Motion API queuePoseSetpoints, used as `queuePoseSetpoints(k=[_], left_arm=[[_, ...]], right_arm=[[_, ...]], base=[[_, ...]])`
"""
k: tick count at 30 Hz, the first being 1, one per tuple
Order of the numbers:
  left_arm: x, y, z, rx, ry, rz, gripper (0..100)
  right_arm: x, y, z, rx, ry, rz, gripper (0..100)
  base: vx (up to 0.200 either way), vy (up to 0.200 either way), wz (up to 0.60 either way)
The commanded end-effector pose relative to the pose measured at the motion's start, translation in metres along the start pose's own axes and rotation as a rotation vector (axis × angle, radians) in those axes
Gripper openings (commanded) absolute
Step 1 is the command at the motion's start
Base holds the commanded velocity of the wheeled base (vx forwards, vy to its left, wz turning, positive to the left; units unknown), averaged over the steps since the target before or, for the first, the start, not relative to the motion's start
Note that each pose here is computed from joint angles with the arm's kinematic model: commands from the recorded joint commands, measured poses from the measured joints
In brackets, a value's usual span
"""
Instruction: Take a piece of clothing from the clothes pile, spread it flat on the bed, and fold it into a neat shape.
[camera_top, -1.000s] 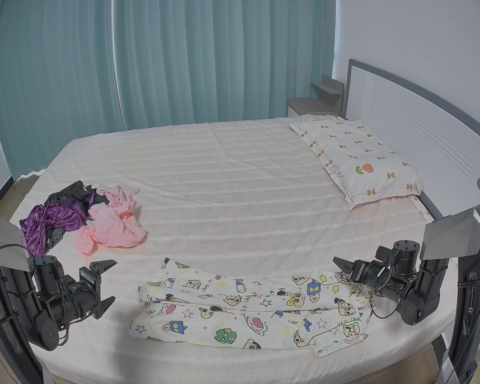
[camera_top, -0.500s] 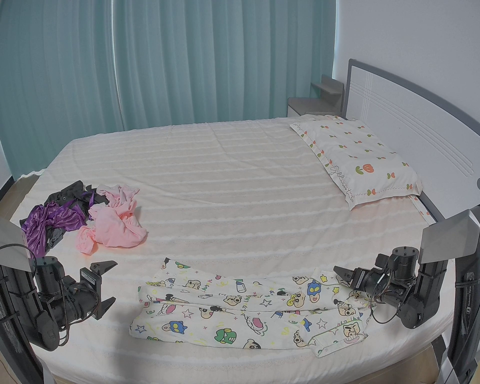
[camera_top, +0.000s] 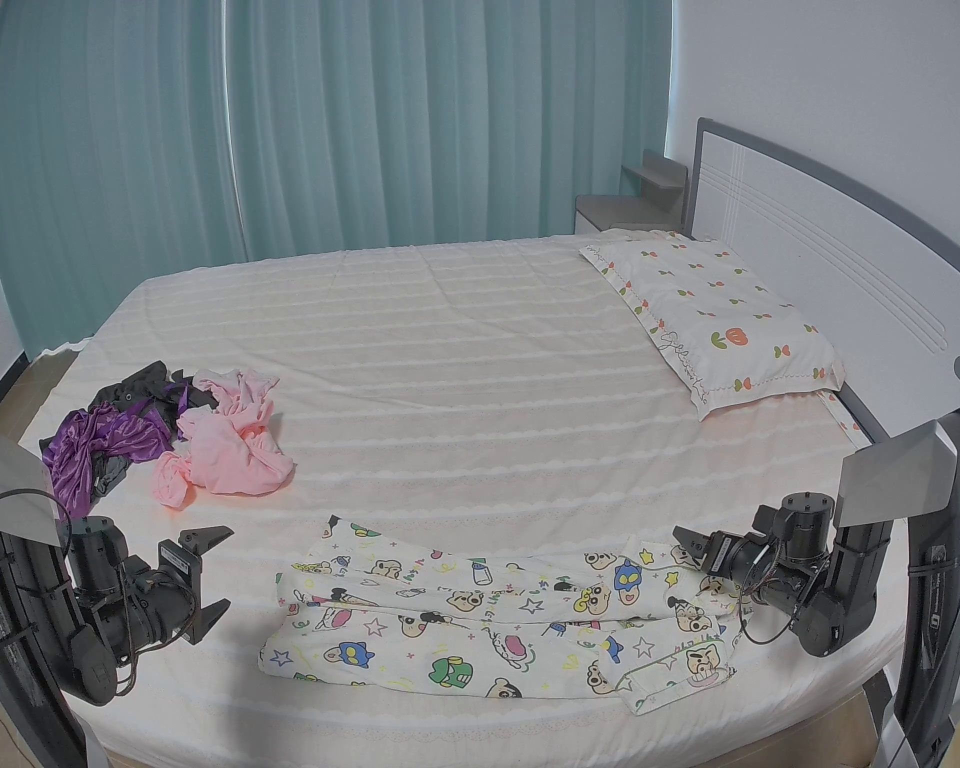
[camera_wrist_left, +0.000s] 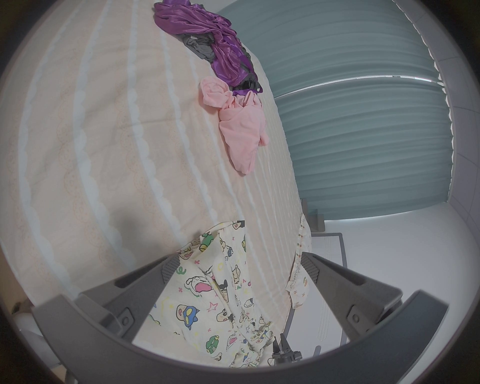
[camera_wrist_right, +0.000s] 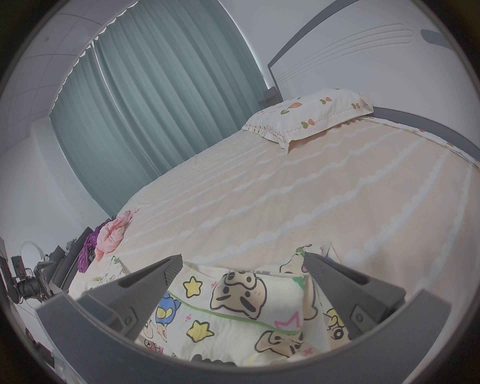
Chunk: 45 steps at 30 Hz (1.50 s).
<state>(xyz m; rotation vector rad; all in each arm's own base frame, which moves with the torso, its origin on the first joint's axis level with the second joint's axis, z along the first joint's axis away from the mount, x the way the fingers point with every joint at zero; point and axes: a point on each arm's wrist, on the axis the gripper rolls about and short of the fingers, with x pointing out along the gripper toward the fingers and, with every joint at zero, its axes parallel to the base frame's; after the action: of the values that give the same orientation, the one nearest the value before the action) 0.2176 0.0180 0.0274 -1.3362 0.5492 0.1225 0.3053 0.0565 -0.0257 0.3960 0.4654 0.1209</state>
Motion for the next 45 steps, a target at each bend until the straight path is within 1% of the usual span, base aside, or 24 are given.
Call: queuePoseSetpoints(k=[1,6,8,18,21,22,31,33,40,42,45], left_arm=[[-0.004,0.002,-0.001,-0.03,-0.017,0.018,100],[-0.004,0.003,0.0,-0.037,-0.035,0.025,100],[-0.004,0.003,0.002,-0.04,-0.042,0.025,100],[-0.004,0.005,0.003,-0.034,-0.042,0.029,100],[-0.004,0.005,0.002,-0.033,-0.039,0.028,100],[-0.004,0.005,0.003,-0.033,-0.04,0.029,100],[-0.004,0.005,0.003,-0.032,-0.04,0.029,100],[-0.004,0.005,0.003,-0.032,-0.04,0.029,100],[-0.003,0.005,0.002,0.002,-0.041,0.031,100],[-0.003,0.005,0.002,0.002,-0.041,0.031,100],[-0.003,0.005,0.002,0.003,-0.04,0.031,100]], right_arm=[[-0.001,0.006,-0.003,-0.007,-0.001,0.021,100],[-0.003,0.014,-0.011,-0.017,0.028,0.038,100],[-0.004,0.014,-0.015,-0.022,0.043,0.03,100],[0.003,0.012,-0.015,-0.019,0.034,0.025,100],[0.006,0.01,-0.021,-0.023,0.045,0.011,100],[0.007,0.009,-0.02,-0.021,0.044,0.011,0],[0.008,0.012,-0.012,-0.019,0.004,0.012,0],[0.006,0.016,-0.007,-0.02,-0.023,0.003,0],[0.011,0.02,0.002,-0.017,-0.069,0.02,0],[0.013,0.019,0.003,-0.015,-0.073,0.017,0],[0.018,0.013,-0.004,-0.015,-0.052,0.004,0]], base=[[0.0,0.0,0.0],[0.0,0.0,0.0],[0.0,0.0,0.0],[0.0,0.0,0.0],[0.0,0.0,0.0],[0.0,0.0,0.0],[0.0,0.0,0.0],[0.0,0.0,0.0],[0.0,0.0,0.0],[0.0,0.0,0.0],[0.0,0.0,0.0]])
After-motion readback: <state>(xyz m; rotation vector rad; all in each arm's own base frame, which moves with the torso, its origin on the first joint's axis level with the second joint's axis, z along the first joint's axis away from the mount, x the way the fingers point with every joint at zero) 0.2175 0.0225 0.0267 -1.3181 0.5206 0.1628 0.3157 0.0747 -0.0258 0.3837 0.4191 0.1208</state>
